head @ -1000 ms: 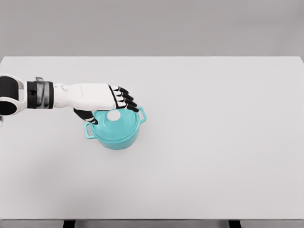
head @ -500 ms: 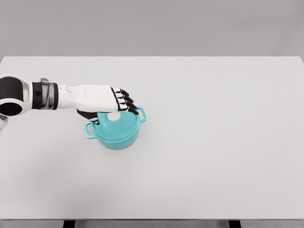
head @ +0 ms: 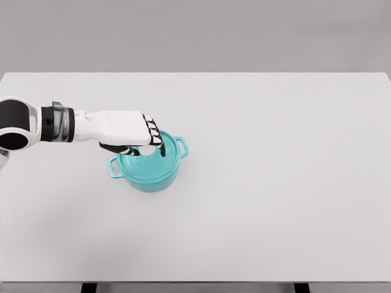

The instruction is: Open the lid of the pot with left arm

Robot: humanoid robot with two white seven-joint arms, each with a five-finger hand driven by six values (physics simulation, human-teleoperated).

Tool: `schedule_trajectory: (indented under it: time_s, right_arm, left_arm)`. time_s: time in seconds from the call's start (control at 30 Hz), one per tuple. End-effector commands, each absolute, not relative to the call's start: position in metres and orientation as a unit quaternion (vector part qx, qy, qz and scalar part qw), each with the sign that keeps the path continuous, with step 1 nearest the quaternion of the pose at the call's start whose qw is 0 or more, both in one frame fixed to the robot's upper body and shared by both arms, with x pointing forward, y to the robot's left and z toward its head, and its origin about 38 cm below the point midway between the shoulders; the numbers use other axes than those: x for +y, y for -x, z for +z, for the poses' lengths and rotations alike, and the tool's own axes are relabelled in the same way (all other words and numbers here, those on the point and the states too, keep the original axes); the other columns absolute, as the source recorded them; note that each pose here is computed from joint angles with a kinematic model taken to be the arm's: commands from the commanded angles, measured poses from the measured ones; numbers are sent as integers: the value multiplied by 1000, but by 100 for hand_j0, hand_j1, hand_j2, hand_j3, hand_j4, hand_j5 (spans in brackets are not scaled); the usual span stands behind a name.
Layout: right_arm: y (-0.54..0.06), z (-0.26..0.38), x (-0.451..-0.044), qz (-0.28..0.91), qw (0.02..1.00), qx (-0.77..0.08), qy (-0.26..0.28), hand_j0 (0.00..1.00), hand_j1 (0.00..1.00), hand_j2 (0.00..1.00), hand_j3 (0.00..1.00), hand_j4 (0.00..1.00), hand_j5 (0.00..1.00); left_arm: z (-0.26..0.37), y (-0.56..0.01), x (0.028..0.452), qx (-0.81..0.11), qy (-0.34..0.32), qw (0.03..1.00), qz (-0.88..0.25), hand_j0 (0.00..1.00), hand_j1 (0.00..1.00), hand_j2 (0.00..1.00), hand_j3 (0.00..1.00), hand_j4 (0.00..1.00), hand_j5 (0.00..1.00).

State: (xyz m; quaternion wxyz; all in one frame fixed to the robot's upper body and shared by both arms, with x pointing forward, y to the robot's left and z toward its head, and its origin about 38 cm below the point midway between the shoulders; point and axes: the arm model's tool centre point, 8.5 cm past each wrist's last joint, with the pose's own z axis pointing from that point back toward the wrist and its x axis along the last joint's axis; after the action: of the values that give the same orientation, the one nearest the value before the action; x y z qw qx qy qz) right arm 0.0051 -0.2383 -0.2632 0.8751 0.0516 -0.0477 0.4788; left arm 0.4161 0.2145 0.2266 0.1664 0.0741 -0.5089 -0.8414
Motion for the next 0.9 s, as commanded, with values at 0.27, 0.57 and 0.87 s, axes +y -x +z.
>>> schedule_trajectory:
  time_s: [0.27,0.57,0.87]
  right_arm:
    - [-5,-263,-238,479,875,-48,-52,100,100,100,100,100,100]
    - [-5,-263,-238,479,875,-48,-52,100,100,100,100,100,100]
    - [-5,-263,-238,479,875,-48,-52,100,100,100,100,100,100]
  left_arm:
    - [232,-418,229,-502,-86,177,-842,40,40,40,40,40,40]
    - [266,-422,322,-449,-163,240,-845,38,38,38,38,38,38]
    - [244,-435,364,-397,-191,293,-849,46,46,46,46,46,46]
